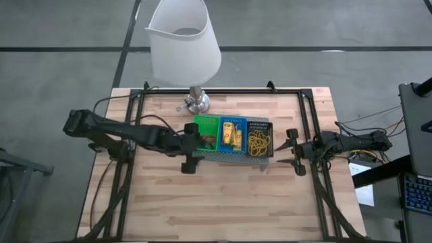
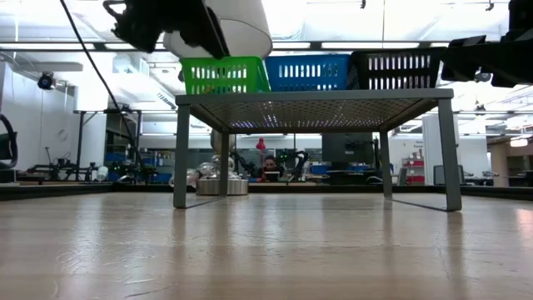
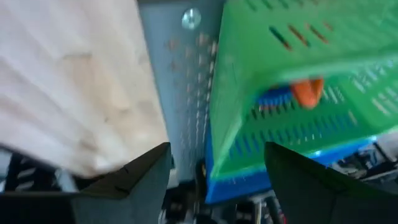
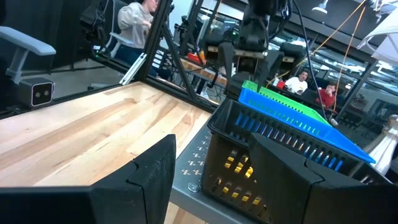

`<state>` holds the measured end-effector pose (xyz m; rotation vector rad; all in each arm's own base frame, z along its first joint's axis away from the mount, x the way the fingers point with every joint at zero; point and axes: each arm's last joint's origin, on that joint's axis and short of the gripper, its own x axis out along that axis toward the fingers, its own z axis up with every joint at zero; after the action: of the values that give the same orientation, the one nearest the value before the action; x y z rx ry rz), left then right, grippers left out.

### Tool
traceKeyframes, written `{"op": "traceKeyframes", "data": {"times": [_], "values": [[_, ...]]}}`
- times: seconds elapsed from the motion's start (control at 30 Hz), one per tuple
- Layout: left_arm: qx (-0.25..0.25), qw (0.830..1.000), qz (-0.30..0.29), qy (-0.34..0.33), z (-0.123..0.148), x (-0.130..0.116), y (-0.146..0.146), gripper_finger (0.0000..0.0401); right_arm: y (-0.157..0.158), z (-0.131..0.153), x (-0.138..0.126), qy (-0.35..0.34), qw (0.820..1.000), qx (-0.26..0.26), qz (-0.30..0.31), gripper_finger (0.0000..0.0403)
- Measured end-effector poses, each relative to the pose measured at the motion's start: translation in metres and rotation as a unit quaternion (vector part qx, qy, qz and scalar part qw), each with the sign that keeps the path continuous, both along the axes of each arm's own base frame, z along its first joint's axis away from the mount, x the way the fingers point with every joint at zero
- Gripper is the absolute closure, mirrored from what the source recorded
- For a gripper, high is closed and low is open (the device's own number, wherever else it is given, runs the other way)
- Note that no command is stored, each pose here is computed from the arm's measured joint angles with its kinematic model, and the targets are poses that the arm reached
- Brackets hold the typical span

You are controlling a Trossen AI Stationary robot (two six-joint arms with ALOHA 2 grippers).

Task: Pick & Place Office Desk Supplies
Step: Return to Home Position

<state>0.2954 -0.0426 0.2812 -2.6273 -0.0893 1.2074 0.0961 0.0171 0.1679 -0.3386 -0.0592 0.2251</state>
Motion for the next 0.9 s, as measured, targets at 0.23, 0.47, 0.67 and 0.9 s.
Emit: {"op": "traceKeyframes", "data": {"times": [0.23,0.47,0.67,0.9], "values": [[0.005,0.996,-0.078,-0.036,0.027,-0.019,0.000,0.0141,0.000,0.000,0.000,0.000,1.000,0.000,0.000,0.0202],[0.397,0.816,-0.417,-0.056,0.063,-0.043,0.003,0.0142,0.000,0.000,0.000,0.000,1.000,0.000,0.000,0.0202],[0.660,0.397,-0.623,-0.135,0.087,-0.063,-0.002,0.0169,0.000,0.000,0.000,0.000,1.000,0.000,0.000,0.0202],[0.703,0.230,-0.641,-0.205,0.093,-0.072,-0.006,0.0204,0.000,0.000,0.000,0.000,1.000,0.000,0.000,0.0202]]}}
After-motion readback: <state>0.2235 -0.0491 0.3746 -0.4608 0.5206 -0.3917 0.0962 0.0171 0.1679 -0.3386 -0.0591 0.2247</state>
